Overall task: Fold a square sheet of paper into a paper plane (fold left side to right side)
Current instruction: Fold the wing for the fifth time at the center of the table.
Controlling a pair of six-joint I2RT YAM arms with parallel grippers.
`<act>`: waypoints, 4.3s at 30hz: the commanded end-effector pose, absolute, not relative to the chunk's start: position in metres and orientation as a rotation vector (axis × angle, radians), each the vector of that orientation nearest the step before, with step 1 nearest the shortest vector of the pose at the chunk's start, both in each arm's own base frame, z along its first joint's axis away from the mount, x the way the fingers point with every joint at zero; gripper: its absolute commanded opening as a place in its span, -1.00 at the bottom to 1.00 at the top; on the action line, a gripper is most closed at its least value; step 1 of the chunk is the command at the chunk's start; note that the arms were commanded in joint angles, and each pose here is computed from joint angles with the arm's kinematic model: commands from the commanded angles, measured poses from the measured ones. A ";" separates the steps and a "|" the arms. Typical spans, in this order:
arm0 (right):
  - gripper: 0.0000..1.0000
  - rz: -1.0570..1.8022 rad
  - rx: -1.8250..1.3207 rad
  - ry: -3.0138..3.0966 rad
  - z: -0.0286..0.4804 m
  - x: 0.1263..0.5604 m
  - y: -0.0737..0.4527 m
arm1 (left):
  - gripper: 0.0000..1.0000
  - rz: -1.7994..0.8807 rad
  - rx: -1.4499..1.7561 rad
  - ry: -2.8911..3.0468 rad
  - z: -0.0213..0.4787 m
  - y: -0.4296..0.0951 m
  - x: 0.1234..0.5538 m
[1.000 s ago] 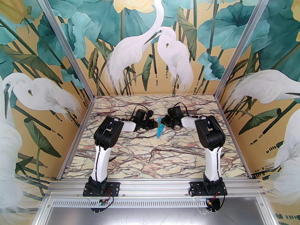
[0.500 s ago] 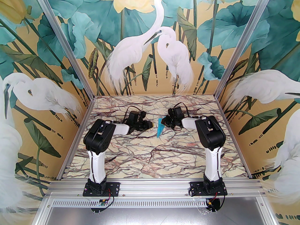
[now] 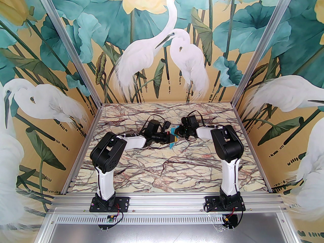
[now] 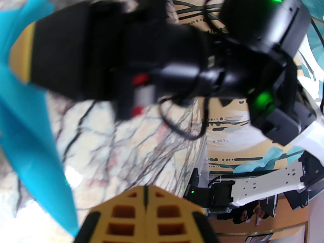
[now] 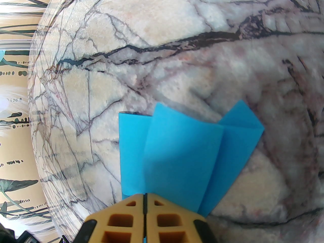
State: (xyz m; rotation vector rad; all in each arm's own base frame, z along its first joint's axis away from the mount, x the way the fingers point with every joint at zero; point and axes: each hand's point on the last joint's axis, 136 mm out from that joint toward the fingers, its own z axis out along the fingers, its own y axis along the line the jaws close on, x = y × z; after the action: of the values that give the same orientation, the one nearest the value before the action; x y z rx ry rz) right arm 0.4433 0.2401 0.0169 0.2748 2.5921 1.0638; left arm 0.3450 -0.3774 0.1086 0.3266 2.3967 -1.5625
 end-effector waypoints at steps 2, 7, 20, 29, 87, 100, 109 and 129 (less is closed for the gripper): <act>-0.84 0.943 0.351 2.762 -0.029 0.417 0.224 | -0.97 -1.519 0.381 2.473 0.087 -0.386 0.342; -0.84 0.942 0.350 2.766 -0.029 0.416 0.223 | -0.99 -1.440 0.353 2.509 0.069 -0.383 0.351; -0.84 0.929 0.336 2.773 -0.028 0.417 0.224 | -1.00 -1.310 0.304 2.581 0.037 -0.370 0.353; -0.84 0.919 0.333 2.778 -0.029 0.416 0.223 | -1.00 -1.283 0.268 2.602 0.026 -0.362 0.353; -1.00 1.267 0.135 2.464 0.053 0.396 0.242 | -1.00 -1.008 0.250 2.702 -0.020 -0.318 0.337; -1.00 1.198 0.124 2.550 0.019 0.409 0.247 | -1.00 -0.996 0.256 2.705 -0.020 -0.319 0.337; -1.00 1.057 0.143 2.627 -0.002 0.416 0.233 | -1.00 -0.967 0.261 2.718 -0.023 -0.315 0.334; -1.00 0.996 0.183 2.619 -0.002 0.468 0.194 | -1.00 -0.934 0.267 2.745 -0.032 -0.308 0.325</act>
State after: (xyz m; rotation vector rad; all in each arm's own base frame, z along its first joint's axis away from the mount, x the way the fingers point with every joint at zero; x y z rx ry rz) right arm 0.4567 0.2138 0.0181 0.1633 2.5853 1.1185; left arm 0.3507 -0.3459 0.0205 0.3527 2.5198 -1.1333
